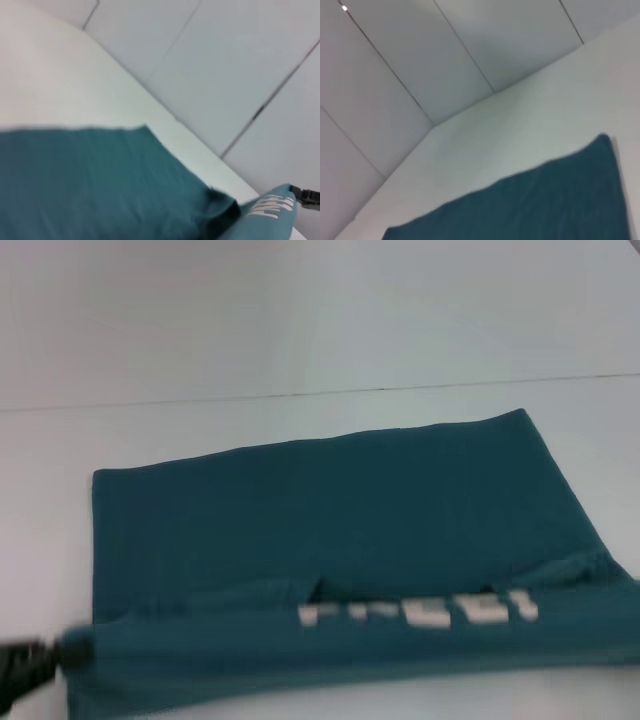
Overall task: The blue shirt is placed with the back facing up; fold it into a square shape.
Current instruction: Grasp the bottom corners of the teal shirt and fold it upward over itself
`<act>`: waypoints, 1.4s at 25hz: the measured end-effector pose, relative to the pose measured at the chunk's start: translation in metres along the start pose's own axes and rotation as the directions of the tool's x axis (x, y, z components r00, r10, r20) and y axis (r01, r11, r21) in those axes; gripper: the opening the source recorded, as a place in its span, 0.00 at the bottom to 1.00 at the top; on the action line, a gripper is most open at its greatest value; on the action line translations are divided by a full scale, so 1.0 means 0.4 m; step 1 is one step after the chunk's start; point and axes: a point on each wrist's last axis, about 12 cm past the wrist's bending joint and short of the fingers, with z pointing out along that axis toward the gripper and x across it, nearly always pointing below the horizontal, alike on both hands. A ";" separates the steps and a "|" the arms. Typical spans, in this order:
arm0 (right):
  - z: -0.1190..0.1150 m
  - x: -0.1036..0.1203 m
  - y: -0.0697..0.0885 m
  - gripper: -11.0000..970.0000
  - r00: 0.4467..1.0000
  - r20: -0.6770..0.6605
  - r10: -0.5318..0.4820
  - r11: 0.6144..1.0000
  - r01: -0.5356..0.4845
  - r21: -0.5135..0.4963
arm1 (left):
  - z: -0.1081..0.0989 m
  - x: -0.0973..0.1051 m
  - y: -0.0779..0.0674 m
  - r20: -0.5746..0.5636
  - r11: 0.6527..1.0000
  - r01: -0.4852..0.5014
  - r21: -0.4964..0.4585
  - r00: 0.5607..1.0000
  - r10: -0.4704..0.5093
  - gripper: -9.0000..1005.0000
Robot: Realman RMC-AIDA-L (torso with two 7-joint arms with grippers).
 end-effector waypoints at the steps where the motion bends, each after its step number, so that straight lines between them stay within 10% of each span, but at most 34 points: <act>1: 0.015 -0.015 -0.005 0.07 1.000 0.004 -0.005 1.000 0.006 -0.001 | 0.008 -0.019 0.007 0.007 1.000 -0.011 -0.003 1.000 0.011 0.04; 15: 0.342 -0.178 -0.030 0.10 0.989 0.032 -0.142 0.986 0.138 0.093 | 0.238 -0.227 0.151 0.068 0.957 -0.069 -0.282 0.994 0.091 0.04; 27: 0.594 -0.253 0.009 0.15 0.948 -0.035 -0.315 0.923 0.315 0.220 | 0.357 -0.266 0.202 0.051 0.864 -0.083 -0.497 0.991 0.124 0.04; 35: 0.649 -0.262 0.026 0.17 0.931 -0.079 -0.357 0.898 0.366 0.245 | 0.376 -0.263 0.214 0.040 0.832 -0.081 -0.549 0.991 0.124 0.07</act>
